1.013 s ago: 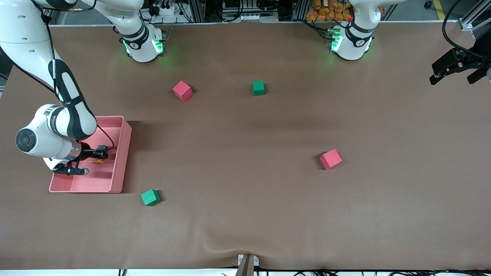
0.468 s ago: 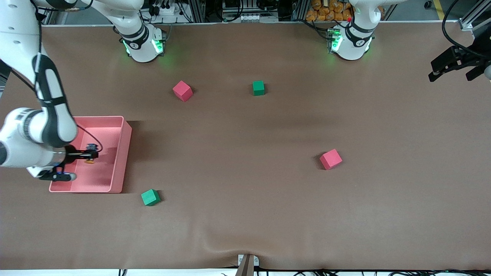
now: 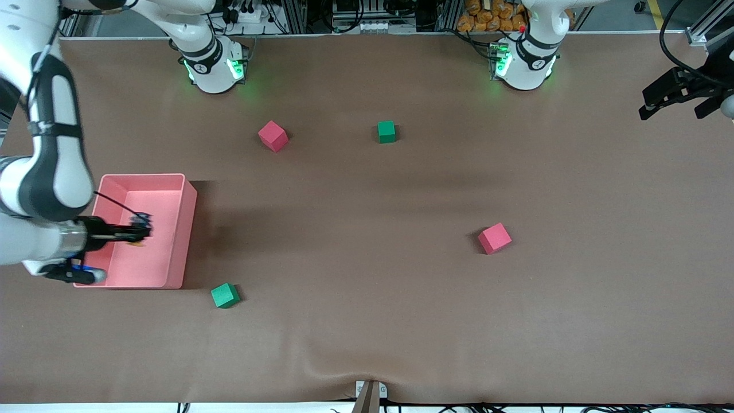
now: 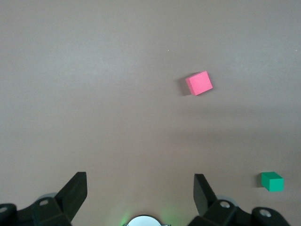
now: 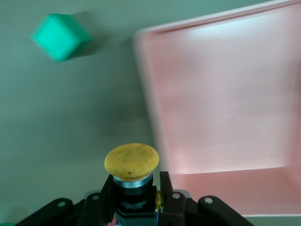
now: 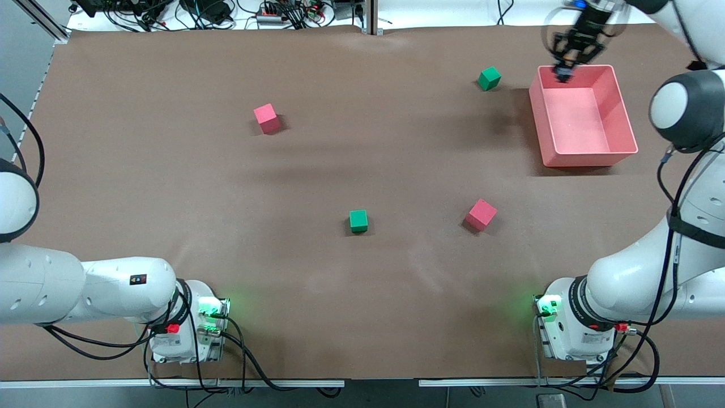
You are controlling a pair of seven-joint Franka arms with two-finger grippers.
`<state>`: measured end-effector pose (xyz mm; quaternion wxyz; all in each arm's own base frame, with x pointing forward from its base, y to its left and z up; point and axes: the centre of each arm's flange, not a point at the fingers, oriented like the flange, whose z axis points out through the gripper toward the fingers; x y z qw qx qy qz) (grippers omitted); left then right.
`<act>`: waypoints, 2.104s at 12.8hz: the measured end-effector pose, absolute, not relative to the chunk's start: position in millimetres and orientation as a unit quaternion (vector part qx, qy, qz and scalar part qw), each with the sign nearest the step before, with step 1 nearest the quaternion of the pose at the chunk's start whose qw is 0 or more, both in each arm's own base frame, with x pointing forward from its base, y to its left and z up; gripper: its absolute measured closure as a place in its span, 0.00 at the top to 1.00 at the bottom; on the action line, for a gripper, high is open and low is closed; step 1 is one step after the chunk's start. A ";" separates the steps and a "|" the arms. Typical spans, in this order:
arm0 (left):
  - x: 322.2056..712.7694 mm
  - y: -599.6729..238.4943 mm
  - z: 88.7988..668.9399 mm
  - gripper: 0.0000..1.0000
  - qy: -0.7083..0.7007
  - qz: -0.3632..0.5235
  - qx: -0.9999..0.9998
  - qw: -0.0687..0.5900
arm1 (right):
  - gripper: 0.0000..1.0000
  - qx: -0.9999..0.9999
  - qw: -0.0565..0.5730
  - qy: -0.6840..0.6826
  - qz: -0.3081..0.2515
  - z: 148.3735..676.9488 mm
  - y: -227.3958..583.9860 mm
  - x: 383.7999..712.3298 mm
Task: Place and upright button with both arms
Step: 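Carry the button with the right gripper to the table middle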
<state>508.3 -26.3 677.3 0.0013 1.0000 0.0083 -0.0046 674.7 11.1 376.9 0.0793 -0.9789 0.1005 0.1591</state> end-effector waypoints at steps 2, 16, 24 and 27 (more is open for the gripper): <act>508.7 -28.8 675.9 1.00 0.005 -0.006 1.000 0.001 | 0.40 -0.976 0.082 0.133 0.150 382.1 109.3 675.3; 513.3 -38.0 667.7 1.00 -0.004 -0.015 1.000 0.001 | 0.40 -0.997 0.058 0.031 0.030 188.2 522.1 541.3; 516.7 -38.5 662.1 1.00 -0.005 -0.020 1.000 0.002 | 0.67 -0.998 0.052 0.024 0.018 188.6 524.7 544.8; 518.7 -39.5 658.8 1.00 -0.006 -0.023 1.000 0.002 | 0.99 -0.996 0.066 0.054 0.003 247.4 494.4 588.8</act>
